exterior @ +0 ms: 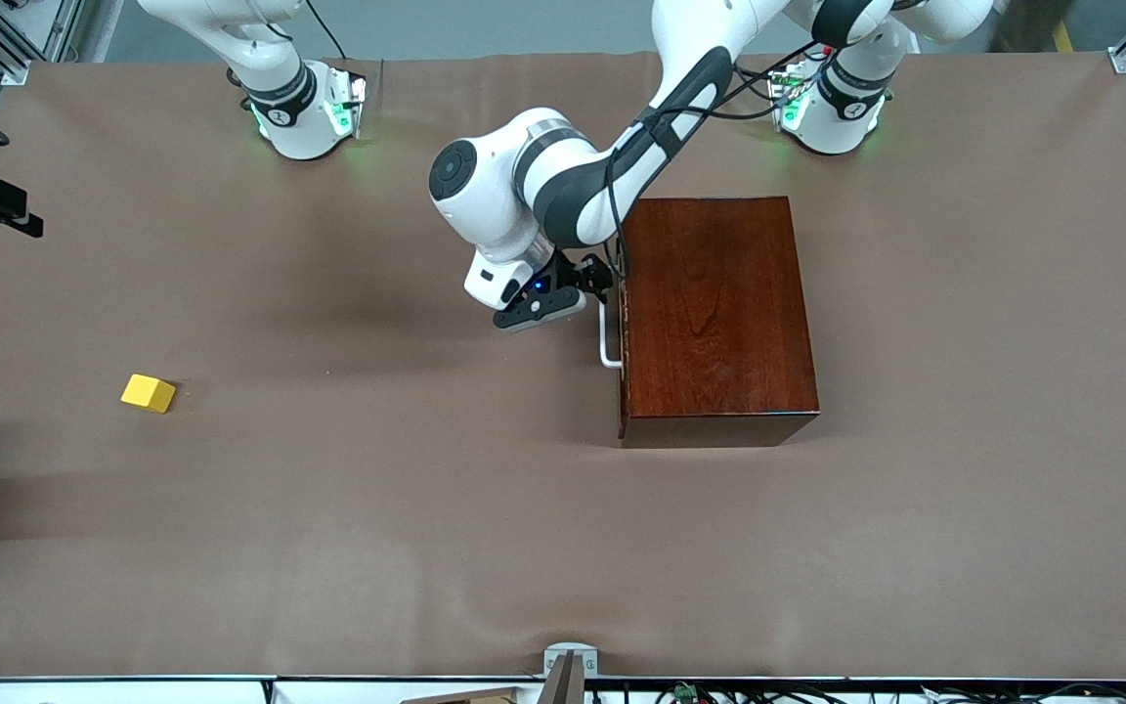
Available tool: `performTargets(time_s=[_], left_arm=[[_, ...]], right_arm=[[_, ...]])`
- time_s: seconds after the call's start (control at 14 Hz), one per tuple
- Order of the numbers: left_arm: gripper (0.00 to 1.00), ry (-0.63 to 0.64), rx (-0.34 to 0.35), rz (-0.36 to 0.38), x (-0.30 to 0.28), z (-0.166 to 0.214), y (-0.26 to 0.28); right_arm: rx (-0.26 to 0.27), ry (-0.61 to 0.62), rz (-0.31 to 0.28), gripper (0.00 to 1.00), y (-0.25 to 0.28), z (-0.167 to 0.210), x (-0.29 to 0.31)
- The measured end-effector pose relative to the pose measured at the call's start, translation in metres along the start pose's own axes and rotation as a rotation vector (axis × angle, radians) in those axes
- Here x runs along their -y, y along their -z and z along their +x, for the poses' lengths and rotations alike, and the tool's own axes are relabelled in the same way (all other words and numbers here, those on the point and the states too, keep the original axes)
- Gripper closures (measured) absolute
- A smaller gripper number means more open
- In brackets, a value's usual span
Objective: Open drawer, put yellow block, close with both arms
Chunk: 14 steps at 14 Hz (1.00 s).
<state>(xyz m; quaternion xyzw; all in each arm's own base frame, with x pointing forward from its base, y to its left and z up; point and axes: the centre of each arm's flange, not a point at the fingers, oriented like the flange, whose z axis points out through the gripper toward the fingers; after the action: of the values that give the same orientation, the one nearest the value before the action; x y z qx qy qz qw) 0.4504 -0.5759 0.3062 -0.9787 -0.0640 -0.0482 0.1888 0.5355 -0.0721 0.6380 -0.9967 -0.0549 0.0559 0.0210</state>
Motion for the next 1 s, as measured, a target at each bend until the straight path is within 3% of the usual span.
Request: performTargets(time_s=[0.36, 0.64, 1.0], left_arm=[[0.0, -0.051, -0.009, 0.034, -0.005, -0.001, -0.019], [0.0, -0.086, -0.004, 0.043, -0.007, -0.002, -0.026], [0.0, -0.085, -0.018, 0.008, -0.014, -0.001, -0.029]], right_arm=[[0.01, -0.001, -0.002, 0.0, -0.005, 0.003, -0.001], [0.022, -0.012, -0.05, 0.0, -0.005, 0.003, -0.009], [0.039, -0.018, -0.064, 0.0, -0.013, 0.007, -0.013]])
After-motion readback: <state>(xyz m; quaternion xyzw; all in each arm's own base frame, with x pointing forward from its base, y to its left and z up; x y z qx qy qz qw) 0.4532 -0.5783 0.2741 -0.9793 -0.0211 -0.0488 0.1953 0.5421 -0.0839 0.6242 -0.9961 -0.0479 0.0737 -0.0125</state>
